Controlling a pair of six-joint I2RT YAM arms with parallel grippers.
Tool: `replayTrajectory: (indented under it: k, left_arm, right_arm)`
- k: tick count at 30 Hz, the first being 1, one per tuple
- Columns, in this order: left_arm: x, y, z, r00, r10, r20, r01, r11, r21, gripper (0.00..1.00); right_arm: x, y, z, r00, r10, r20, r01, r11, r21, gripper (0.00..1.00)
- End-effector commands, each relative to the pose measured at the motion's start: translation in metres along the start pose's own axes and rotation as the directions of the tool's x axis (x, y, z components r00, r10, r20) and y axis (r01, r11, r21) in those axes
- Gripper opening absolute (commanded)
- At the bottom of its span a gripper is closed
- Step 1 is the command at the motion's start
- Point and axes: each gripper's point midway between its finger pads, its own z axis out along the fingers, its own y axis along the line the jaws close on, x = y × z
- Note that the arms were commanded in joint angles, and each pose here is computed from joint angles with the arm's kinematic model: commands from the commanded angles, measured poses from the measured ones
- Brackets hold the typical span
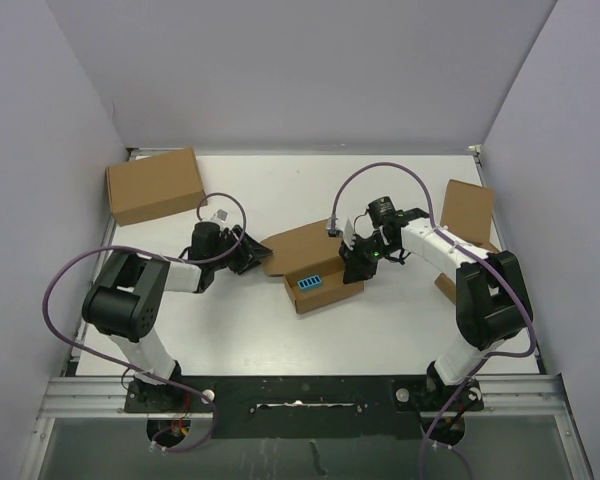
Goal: Fold the paper box
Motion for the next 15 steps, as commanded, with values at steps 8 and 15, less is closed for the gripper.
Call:
replayTrajectory:
  k: [8,15]
  left_arm:
    - [-0.01,-0.028,0.008,0.999,0.019,-0.041,-0.01,0.977,0.215,0.26]
    - [-0.009,-0.038,0.002,0.997,0.062,-0.036,-0.05,0.961,0.274,0.01]
  right_arm:
    - [-0.006,0.001,-0.002,0.999,-0.034,0.015,0.034,0.999,-0.001,0.01]
    - [-0.014,0.0,-0.01,0.998,-0.038,0.051,0.037,0.999,0.006,0.07]
